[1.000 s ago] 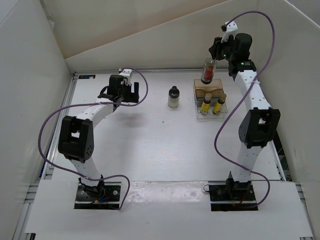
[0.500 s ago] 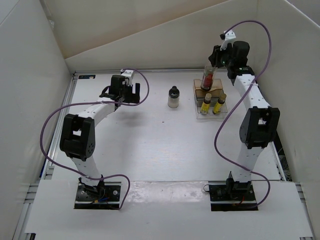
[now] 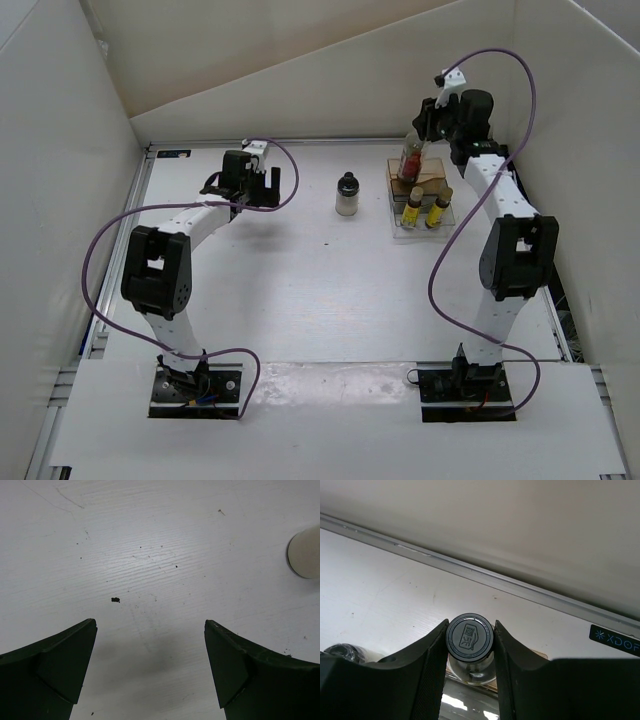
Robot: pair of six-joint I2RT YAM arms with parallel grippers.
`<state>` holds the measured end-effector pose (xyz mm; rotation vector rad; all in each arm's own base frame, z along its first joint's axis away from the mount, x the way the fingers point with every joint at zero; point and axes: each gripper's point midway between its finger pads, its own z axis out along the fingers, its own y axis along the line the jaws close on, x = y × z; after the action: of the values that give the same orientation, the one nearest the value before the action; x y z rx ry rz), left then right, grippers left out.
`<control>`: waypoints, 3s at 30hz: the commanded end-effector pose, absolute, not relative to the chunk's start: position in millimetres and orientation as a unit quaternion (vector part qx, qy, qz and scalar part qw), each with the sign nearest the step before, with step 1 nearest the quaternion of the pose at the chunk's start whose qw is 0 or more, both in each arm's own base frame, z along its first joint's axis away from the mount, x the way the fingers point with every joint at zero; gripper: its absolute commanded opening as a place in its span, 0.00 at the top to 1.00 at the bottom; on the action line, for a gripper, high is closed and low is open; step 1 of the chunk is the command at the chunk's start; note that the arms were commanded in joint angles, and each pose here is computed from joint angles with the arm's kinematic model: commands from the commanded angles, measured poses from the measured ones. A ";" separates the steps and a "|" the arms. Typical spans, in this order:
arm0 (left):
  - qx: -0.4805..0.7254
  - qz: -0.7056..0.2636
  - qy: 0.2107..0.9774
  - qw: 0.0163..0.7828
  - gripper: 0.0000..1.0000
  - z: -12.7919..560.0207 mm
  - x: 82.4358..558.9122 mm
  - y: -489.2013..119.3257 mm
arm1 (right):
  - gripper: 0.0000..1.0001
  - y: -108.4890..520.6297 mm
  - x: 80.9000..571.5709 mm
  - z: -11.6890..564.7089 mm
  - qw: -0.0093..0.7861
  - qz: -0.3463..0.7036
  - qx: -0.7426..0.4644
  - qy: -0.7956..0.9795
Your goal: Organize the condiment bottles
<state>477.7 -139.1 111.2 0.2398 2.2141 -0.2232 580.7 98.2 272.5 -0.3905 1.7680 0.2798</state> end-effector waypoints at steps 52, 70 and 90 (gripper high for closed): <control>0.088 -0.106 0.867 0.479 0.00 147.5 449.3 -134.9 | 0.19 268.3 411.0 337.1 0.615 0.170 -0.308 0.705; 0.085 -0.100 0.869 0.477 0.00 145.1 446.4 -130.8 | 0.23 272.0 486.8 247.6 0.445 0.172 -0.281 0.832; 0.086 -0.102 0.876 0.464 0.00 135.7 453.3 -133.3 | 0.26 270.4 464.5 187.5 0.383 0.188 -0.275 0.862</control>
<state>445.6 -131.4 120.7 0.2206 2.1837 -0.2410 462.0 261.3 160.0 -0.7090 2.2802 0.4400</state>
